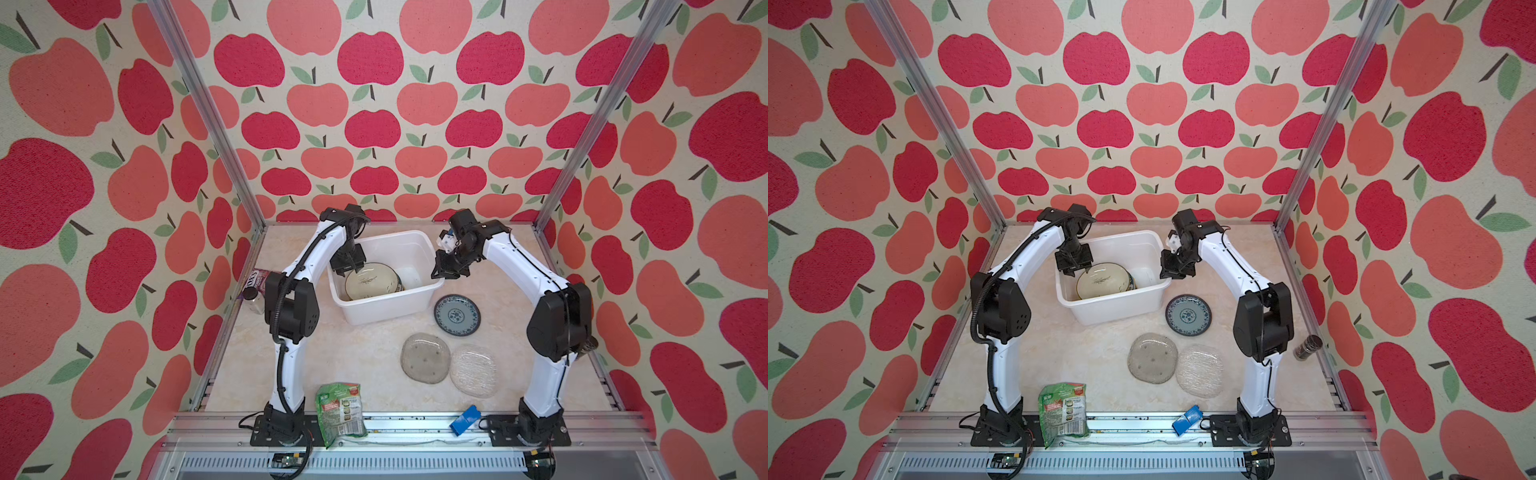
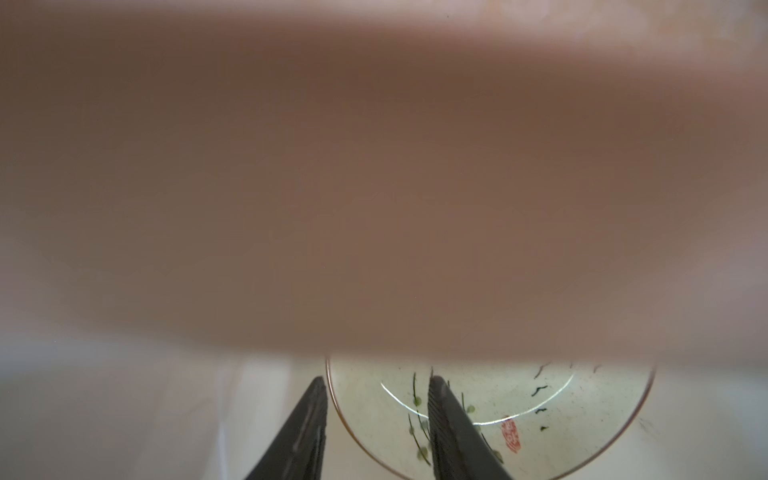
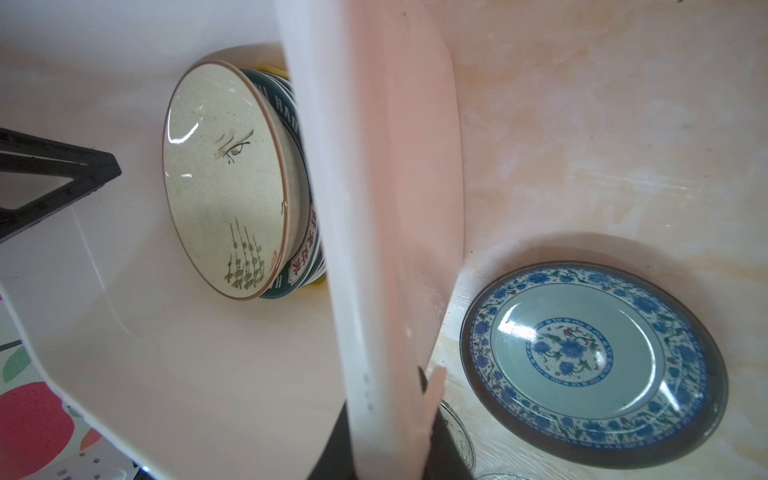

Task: Place the plates into the plastic bin on the countertop
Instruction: Place the plate in the plastic bin.

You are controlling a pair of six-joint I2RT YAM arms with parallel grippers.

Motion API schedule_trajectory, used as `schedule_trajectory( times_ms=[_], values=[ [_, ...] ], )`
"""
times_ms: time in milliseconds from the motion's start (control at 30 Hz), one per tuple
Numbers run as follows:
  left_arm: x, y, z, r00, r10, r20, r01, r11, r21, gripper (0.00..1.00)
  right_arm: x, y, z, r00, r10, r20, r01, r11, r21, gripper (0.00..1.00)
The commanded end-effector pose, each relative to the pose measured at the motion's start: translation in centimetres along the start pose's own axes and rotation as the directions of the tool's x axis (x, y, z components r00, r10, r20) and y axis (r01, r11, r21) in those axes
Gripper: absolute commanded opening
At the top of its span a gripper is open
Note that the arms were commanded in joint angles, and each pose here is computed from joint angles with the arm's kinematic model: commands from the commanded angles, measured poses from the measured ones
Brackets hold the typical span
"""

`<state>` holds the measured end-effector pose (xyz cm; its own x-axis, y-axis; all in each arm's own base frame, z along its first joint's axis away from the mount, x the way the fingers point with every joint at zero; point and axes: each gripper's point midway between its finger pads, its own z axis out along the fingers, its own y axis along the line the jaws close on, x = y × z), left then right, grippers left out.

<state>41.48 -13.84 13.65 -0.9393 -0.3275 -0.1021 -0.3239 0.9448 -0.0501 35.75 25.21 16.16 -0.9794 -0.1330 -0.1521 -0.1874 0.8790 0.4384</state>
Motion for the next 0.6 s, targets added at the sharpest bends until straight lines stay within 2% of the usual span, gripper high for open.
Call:
schedule_trajectory(
  times_ms=[0, 167, 267, 367, 533, 567],
  values=[
    [0.5, 0.3, 1.1, 0.999, -0.011, -0.041, 0.010, 1.000, -0.015, 0.44, 3.2, -2.2, 0.7, 0.978, 0.132, -0.162, -0.122, 0.990, 0.069, 0.00],
    [-0.3, 0.5, 0.5, 0.999, -0.023, -0.025, 0.023, 1.000, 0.002, 0.44, 2.8, -2.0, 0.7, 0.978, 0.131, -0.162, -0.121, 0.990, 0.068, 0.00],
    [-1.1, 0.0, -0.8, 1.000, -0.006, 0.012, 0.005, 0.999, 0.031, 0.48, 2.4, -1.9, 0.6, 0.979, 0.129, -0.157, -0.121, 0.991, 0.063, 0.00],
    [-2.3, -0.8, -2.6, 0.997, 0.016, 0.072, -0.021, 0.997, 0.071, 0.55, 1.7, -1.4, 0.2, 0.982, 0.126, -0.139, -0.121, 0.992, 0.040, 0.00],
    [-4.4, -2.7, -6.0, 0.988, 0.033, 0.148, -0.058, 0.984, 0.168, 0.59, 0.0, -0.5, -1.5, 0.987, 0.115, -0.113, -0.115, 0.993, 0.008, 0.00],
    [-4.8, -3.1, -6.7, 0.985, 0.036, 0.166, -0.068, 0.980, 0.186, 0.59, -0.3, -0.2, -1.9, 0.989, 0.107, -0.106, -0.109, 0.994, -0.004, 0.06]
  ],
)
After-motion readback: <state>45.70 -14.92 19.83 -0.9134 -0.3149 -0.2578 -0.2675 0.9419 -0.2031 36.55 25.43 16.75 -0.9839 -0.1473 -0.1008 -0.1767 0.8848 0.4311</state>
